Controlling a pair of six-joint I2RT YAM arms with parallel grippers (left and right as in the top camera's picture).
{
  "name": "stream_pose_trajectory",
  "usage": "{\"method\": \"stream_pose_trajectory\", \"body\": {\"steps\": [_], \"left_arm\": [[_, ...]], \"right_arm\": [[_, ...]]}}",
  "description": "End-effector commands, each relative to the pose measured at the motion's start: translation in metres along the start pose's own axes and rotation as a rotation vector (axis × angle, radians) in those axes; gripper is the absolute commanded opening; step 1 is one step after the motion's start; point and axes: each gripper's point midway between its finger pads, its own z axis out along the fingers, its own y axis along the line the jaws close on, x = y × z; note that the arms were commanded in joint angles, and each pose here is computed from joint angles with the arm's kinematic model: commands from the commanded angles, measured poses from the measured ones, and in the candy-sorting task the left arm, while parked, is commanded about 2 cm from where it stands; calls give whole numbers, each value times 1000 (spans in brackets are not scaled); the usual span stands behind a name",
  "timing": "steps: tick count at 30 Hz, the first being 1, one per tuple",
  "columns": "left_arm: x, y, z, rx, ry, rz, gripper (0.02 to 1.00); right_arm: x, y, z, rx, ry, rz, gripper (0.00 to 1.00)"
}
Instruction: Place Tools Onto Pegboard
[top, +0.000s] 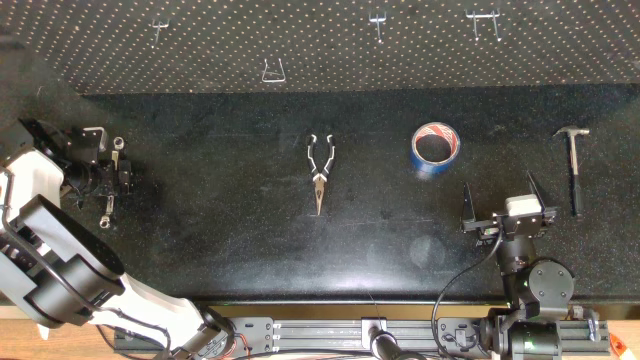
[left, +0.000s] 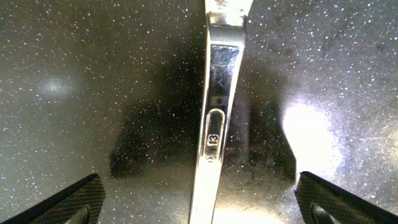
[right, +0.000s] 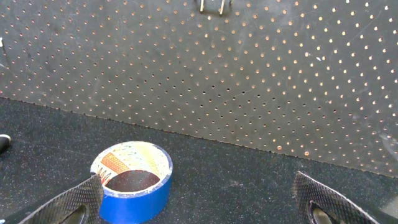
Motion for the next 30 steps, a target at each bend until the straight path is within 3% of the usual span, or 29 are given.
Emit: {"method": "stream_pose_trajectory", "body": {"steps": [1, 11, 15, 16, 19, 24, 30], "left_arm": [[-6, 0, 5, 21, -9, 13, 993], [-4, -1, 8, 27, -2, 12, 998], [-4, -1, 8, 27, -2, 12, 698], [-4, -1, 8, 27, -1, 11, 485], [-4, -1, 8, 28, 0, 11, 198], [-3, -2, 8, 30, 1, 11, 38], [-9, -1, -1, 19, -26, 15, 29]], "right_arm": [[1, -2, 0, 13, 2, -6, 991], [1, -2, 0, 13, 2, -6, 993], [1, -2, 0, 13, 2, -6, 993], [1, -2, 0, 13, 2, -6, 996], [1, -2, 0, 13, 2, -6, 996], [1, -2, 0, 13, 2, -6, 996], [1, -2, 0, 13, 2, -6, 996]]}}
